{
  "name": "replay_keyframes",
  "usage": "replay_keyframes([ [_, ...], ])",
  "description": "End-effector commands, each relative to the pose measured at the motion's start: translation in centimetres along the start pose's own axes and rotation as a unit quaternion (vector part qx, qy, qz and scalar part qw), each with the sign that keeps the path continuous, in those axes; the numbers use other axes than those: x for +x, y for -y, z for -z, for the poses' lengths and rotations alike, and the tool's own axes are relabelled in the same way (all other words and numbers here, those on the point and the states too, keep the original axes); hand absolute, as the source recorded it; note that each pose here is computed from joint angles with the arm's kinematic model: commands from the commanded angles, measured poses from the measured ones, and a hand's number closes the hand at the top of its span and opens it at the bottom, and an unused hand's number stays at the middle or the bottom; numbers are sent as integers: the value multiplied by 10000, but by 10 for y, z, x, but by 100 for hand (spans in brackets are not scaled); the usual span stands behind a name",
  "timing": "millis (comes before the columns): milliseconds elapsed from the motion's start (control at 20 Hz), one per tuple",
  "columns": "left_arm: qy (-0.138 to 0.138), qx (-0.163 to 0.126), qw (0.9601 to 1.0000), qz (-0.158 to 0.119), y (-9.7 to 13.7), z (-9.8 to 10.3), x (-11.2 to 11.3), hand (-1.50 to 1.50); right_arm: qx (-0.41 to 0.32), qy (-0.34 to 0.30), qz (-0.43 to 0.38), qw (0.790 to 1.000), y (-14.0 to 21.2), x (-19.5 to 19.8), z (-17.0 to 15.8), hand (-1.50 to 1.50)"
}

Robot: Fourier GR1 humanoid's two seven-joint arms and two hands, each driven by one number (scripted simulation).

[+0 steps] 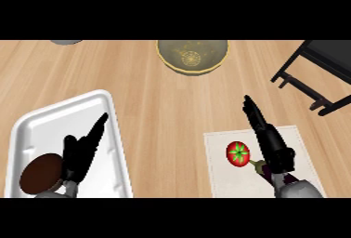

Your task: Pick the eggplant from the placemat and place it in the tiered shelf

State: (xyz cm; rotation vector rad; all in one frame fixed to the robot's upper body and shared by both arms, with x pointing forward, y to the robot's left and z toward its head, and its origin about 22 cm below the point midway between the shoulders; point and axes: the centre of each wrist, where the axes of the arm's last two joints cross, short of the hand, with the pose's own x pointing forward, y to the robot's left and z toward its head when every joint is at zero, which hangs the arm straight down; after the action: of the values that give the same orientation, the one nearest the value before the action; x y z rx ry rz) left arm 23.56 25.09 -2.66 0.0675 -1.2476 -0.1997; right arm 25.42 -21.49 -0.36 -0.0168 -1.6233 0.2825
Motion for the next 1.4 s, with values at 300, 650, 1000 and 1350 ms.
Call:
replay_keyframes([
  [300, 1462, 36, 9890, 222, 7, 13, 54, 0, 405, -1245, 3376, 9322, 12, -42, -10, -150],
  [650, 1719, 144, 9843, 363, 17, 26, 67, 0, -585, -1358, 468, 9879, 145, -71, -12, -150],
  [1000, 1629, 54, 9861, 325, 29, 28, 57, 0, 84, -746, 1742, 9818, 213, -68, -26, -150],
  [1350, 1593, 124, 9865, 349, 13, 38, 66, 0, 1959, -1062, 490, 9736, 232, -17, 6, -150],
])
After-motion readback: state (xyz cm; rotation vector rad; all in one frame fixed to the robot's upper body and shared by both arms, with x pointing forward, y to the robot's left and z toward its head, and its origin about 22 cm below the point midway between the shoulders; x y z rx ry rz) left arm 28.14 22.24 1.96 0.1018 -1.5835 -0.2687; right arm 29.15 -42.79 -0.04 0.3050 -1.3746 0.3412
